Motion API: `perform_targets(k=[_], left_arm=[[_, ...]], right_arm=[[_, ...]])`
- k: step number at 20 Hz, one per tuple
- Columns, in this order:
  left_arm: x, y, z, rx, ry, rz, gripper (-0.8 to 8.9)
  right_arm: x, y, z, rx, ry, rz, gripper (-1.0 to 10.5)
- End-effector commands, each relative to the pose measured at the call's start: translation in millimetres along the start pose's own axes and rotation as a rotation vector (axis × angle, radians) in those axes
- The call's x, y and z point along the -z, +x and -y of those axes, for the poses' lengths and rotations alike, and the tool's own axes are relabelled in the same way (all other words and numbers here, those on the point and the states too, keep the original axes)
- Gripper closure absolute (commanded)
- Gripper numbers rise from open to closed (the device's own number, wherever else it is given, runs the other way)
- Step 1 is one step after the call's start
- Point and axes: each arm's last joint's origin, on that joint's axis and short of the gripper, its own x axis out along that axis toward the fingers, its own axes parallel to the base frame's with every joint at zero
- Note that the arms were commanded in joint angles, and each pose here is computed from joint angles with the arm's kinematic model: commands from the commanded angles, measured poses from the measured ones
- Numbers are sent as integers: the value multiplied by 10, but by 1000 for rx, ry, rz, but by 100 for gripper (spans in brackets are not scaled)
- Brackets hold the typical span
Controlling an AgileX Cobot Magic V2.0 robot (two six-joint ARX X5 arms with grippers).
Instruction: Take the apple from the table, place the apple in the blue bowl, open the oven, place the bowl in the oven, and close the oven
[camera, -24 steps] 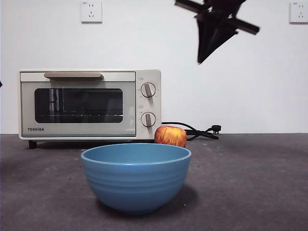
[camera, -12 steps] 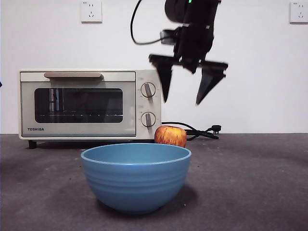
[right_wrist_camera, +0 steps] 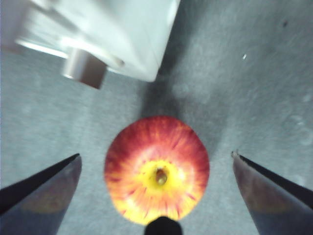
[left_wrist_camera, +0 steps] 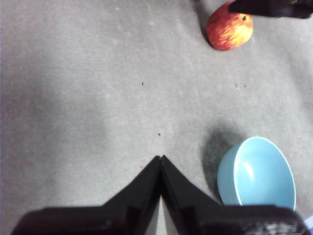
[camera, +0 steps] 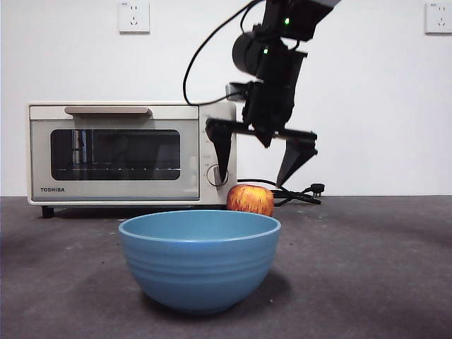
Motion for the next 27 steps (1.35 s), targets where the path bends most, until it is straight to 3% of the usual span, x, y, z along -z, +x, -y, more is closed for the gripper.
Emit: perform_targets(k=[1,5,6,8,9,12,15,20,27], left_arm=[[-9,-2,6,-1,19,2,817],[-8,-2,6,-1,18,1,817],[-8,-2,5,-1,18,1,817],[-8,-2,5,-2,18,1,817],[-8,-2,5,-2,18,1,817],[-1,-2,4,-3,18,-5,818],[23,-2,-1,-7,33,-28,817],[33,-2,-2,-8,29,-37,817],[66,-4,-8,-13,14,-68,817]], right_arm=[[47,237,-8,-1,11,-45,281],[91,444,-9,-13,16,-79,301],[98,458,-8,-12,20,-85,406],[105,471,-10,-15,19,-91,871],[106,471,-29,-16,16,-88,945],[102,384,-39,-13,9,-91,954],[95,-21,-130,-15,-52,-77,949],[340,-846,-605,-34,-268,-98,948],[774,-1337,-1174,-80,-471,-121,948]])
